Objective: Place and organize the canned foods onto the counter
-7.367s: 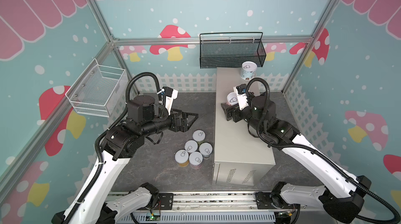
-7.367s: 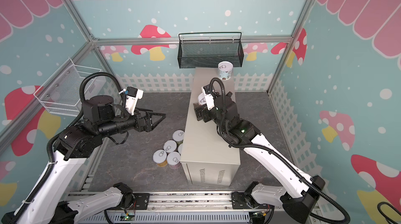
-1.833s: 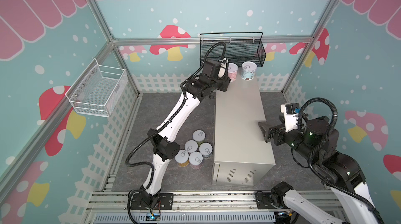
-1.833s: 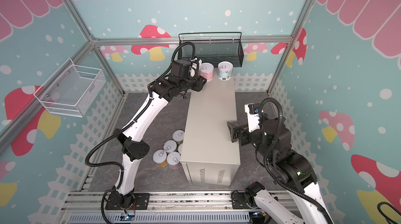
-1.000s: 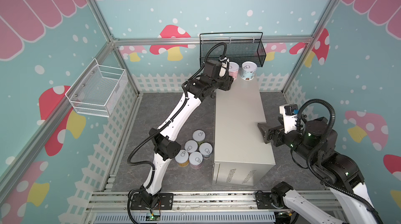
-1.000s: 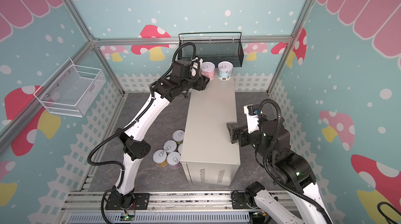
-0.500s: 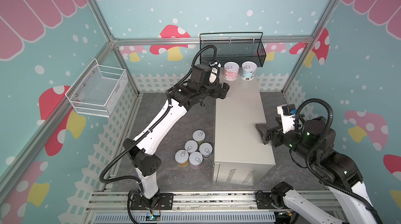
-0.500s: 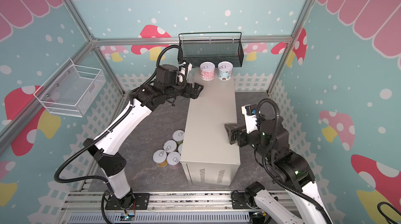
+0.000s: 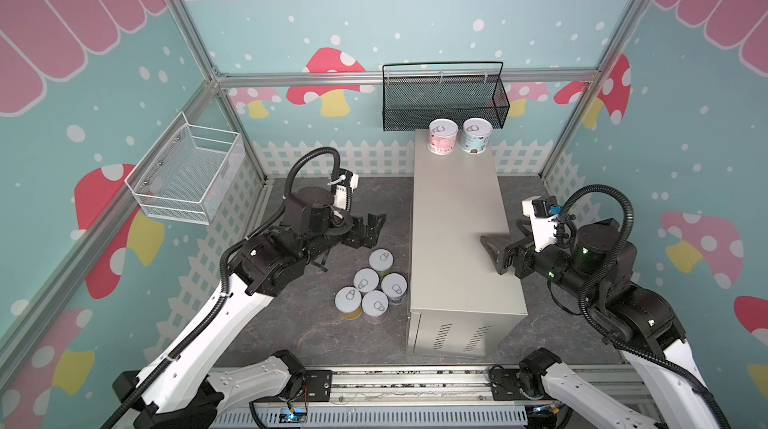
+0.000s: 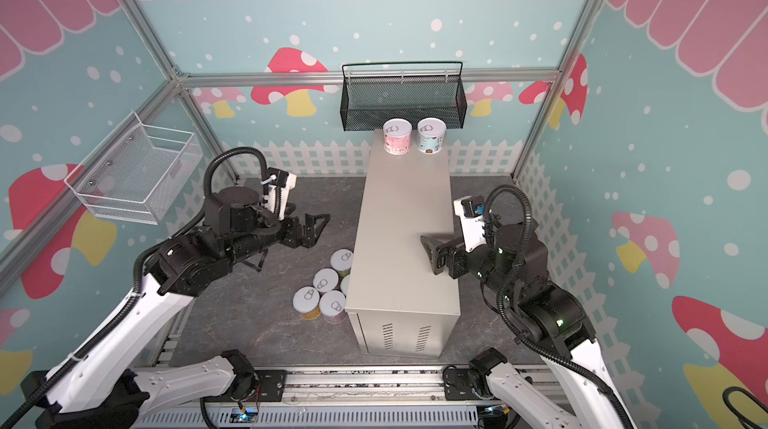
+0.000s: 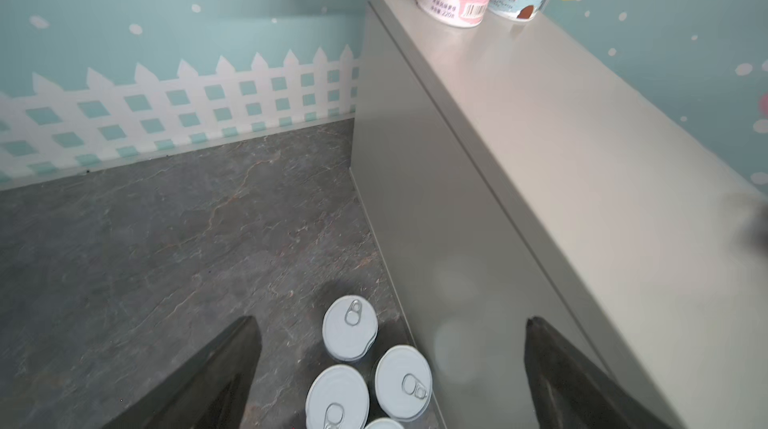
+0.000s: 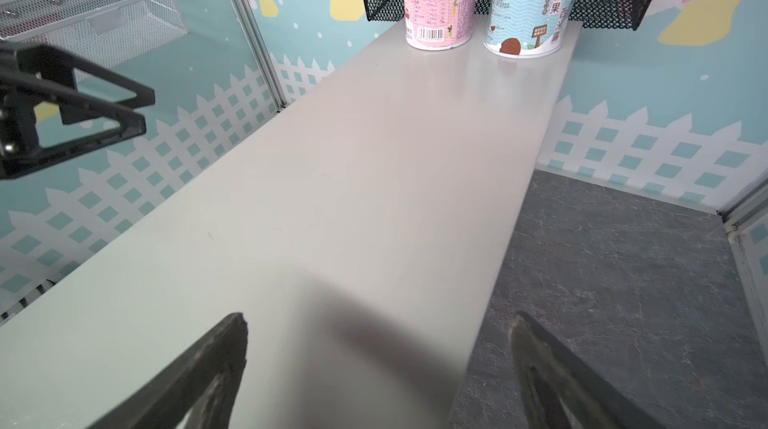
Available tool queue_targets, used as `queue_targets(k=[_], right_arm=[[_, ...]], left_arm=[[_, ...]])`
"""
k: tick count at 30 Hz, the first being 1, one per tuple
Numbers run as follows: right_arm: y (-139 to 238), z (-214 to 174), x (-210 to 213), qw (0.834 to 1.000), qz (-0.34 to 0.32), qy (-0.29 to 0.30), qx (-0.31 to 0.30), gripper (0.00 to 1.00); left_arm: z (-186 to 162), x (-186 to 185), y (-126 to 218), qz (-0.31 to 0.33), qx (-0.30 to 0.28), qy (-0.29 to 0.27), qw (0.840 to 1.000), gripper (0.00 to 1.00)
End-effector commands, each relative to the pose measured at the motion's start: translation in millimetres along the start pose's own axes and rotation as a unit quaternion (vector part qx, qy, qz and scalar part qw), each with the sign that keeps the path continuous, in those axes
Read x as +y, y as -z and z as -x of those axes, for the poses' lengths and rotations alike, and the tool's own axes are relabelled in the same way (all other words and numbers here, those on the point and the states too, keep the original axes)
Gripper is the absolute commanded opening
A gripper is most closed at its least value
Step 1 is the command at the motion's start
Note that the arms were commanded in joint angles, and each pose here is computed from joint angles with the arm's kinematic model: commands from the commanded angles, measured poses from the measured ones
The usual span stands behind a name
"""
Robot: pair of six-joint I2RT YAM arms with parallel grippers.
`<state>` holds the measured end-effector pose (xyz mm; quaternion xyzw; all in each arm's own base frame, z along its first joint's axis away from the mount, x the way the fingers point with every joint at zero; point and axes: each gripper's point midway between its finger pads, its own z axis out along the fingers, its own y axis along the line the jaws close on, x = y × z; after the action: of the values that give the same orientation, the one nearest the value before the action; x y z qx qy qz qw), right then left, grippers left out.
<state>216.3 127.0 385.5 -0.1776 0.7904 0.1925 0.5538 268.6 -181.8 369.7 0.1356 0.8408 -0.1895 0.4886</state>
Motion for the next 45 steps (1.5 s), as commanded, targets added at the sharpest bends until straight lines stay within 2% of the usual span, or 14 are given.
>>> queue_targets(k=[1, 9, 18, 33, 41, 45], right_arm=[[-7, 1, 5, 1.0, 0.016, -0.005, -0.002, 0.99], [-14, -2, 5, 1.0, 0.017, -0.01, 0.006, 0.99], [-22, -12, 5, 1.0, 0.019, -0.018, 0.013, 0.99], [-45, -27, -1, 0.999, 0.009, -0.02, 0.028, 1.0], [-40, -26, 3, 0.999, 0.02, -0.022, 0.027, 1.0], [-44, -35, 1, 0.999, 0.017, -0.02, 0.037, 0.99]], left_arm=[[-30, 19, 16, 0.035, 0.021, 0.021, 0.999, 0.99], [-76, 37, 34, 0.053, 0.044, 0.048, 0.996, 0.99], [-91, 47, 34, 0.076, 0.059, 0.043, 0.994, 0.99], [-121, 55, 10, 0.095, 0.103, 0.03, 0.99, 0.99], [-155, 55, -13, 0.091, 0.162, 0.077, 0.98, 0.99], [-184, 67, -21, 0.12, 0.18, 0.116, 0.969, 0.99]])
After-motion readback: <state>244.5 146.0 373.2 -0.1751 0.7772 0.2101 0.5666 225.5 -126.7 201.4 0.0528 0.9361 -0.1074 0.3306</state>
